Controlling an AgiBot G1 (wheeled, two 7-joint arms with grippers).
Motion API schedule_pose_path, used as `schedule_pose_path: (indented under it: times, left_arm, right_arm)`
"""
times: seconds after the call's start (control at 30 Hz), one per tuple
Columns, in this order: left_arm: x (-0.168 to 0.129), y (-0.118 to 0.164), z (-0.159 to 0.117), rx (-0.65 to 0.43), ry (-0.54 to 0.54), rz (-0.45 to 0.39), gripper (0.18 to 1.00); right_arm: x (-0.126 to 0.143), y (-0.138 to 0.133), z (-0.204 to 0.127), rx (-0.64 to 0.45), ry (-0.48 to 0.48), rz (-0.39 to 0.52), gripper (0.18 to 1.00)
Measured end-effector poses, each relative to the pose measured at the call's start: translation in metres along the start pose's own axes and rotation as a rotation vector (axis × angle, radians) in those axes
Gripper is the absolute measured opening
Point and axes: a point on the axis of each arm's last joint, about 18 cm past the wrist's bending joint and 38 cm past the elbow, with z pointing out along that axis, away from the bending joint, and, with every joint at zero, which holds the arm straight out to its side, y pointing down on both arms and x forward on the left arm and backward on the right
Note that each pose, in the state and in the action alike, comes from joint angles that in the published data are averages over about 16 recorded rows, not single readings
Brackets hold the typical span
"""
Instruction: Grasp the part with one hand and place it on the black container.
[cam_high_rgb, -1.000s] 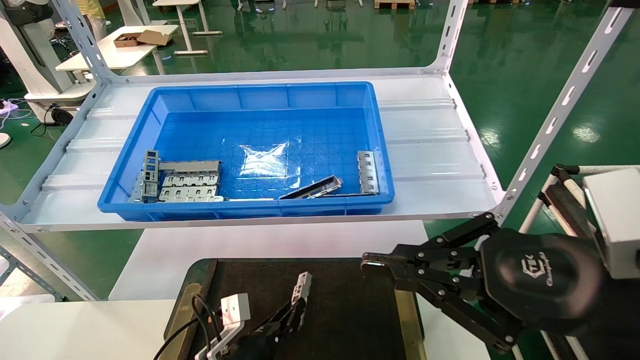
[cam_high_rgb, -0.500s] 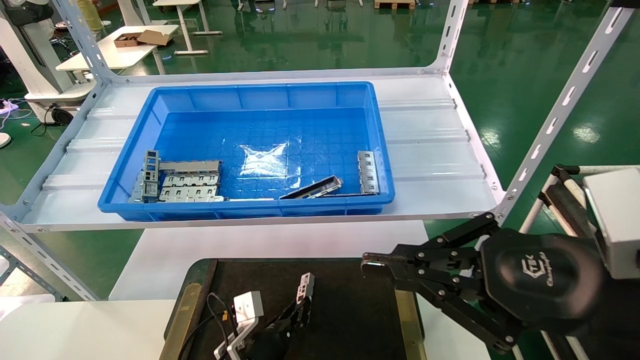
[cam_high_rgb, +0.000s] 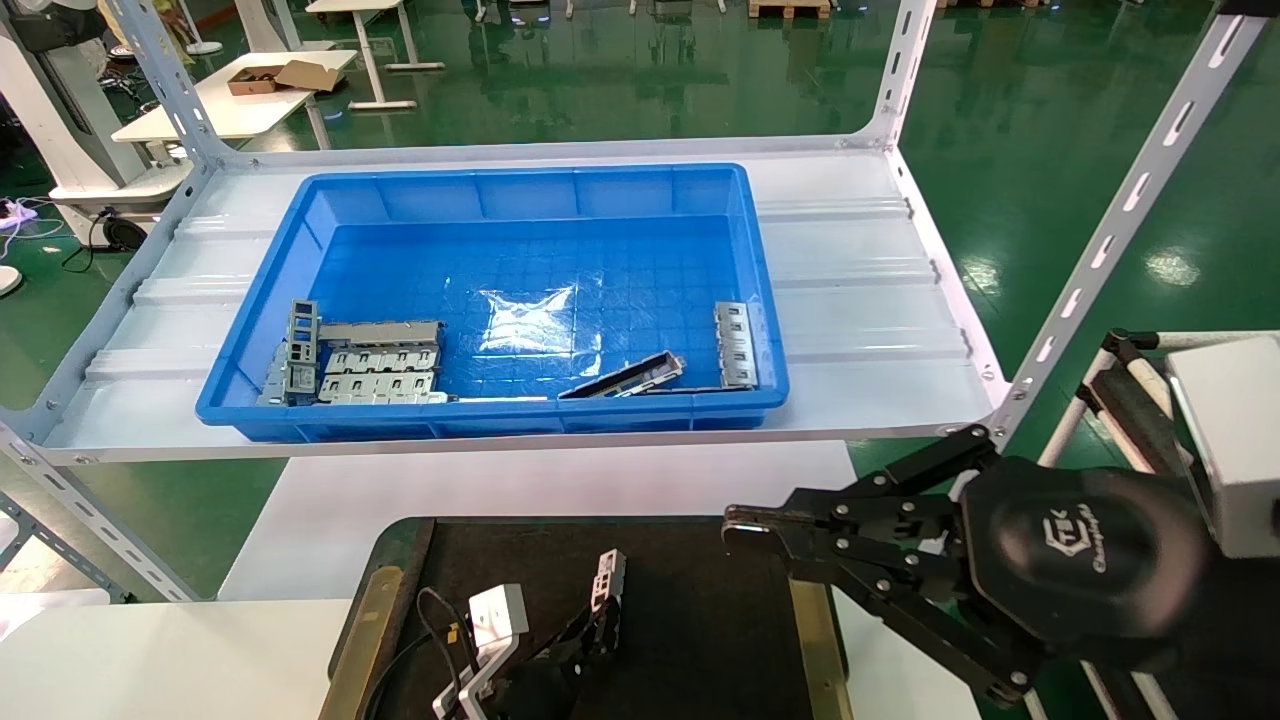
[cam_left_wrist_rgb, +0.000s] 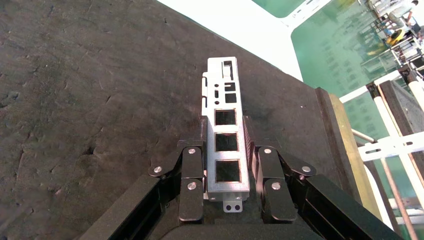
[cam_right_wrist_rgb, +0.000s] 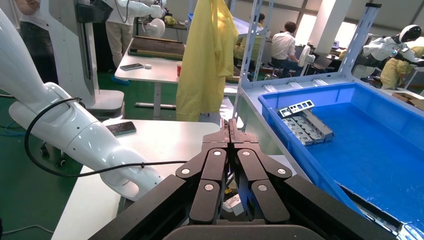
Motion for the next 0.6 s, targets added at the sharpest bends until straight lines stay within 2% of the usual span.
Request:
schedule_pose_path:
  times: [0.33, 0.6]
  left_arm:
    - [0.003, 0.000, 0.000, 0.001, 0.000, -0.019, 0.357]
    - [0.010, -0.010, -0.005, 0.004, 0.036, -0.032, 0.450]
  right_arm:
    - [0.000, 0.000, 0.000, 0.000, 0.000, 0.000, 0.245]
    - [0.000, 0.000, 0.000, 0.000, 0.000, 0.000, 0.346]
